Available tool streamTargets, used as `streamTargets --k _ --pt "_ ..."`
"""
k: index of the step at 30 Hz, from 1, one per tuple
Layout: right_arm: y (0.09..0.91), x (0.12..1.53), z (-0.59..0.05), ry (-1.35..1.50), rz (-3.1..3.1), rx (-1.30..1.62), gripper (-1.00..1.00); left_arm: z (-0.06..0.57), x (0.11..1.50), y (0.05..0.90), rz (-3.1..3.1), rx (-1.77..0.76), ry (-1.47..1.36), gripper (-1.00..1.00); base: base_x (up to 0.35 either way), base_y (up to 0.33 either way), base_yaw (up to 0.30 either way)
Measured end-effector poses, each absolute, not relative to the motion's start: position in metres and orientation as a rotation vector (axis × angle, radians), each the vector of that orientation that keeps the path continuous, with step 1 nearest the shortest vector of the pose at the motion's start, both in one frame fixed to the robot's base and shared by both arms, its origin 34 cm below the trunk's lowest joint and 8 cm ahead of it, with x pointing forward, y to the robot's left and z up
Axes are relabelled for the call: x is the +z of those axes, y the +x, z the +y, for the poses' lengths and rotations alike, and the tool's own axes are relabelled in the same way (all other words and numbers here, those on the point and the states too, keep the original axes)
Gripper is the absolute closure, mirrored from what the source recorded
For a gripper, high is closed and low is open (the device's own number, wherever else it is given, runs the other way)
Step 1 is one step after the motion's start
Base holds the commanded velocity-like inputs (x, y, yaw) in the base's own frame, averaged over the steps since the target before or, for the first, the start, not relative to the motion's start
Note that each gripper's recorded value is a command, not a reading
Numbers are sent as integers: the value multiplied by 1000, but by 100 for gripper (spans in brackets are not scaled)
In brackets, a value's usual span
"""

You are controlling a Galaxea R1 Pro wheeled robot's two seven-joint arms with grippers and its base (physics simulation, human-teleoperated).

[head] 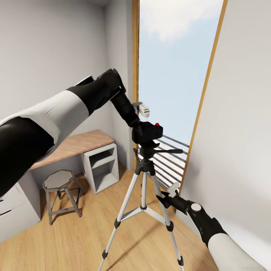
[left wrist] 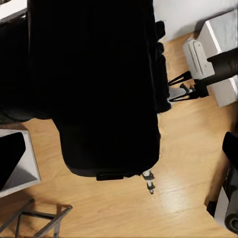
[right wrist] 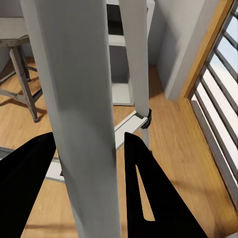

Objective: Attach the digital camera to the camera tripod in the bedroom.

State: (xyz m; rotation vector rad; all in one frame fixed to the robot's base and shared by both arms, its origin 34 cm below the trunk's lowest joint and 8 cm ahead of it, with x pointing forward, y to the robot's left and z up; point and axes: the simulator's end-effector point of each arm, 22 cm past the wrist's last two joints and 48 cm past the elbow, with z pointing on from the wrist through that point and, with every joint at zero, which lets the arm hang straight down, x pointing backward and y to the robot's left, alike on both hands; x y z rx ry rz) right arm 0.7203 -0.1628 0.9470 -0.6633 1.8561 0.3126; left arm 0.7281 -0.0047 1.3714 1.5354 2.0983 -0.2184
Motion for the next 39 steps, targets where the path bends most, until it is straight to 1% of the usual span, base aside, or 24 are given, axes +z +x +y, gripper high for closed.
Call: streamTargets --k 4,11,20,25,30,34,39 --pt "720 947 -163 -662 1857 312 100 -13 1388 728 2033 -231 1530 -100 0 0 0" --pt "720 947 -163 -660 1858 312 100 -11 1414 740 1949 -149 1476 -100 0 0 0" --pt "720 946 -164 -659 1858 311 100 17 1474 752 1854 -58 1266 -100 0 0 0" --pt "721 946 -164 -657 1859 310 100 53 1497 757 1740 -25 1110 -100 0 0 0" --pt "721 946 -165 -652 1861 309 100 122 1508 760 1623 -17 862 -100 0 0 0" --pt "721 945 -165 -649 1862 309 100 182 1487 758 1623 -36 713 -100 0 0 0" --pt "720 944 -165 -647 1864 308 100 220 1449 750 1647 -76 615 -100 0 0 0"
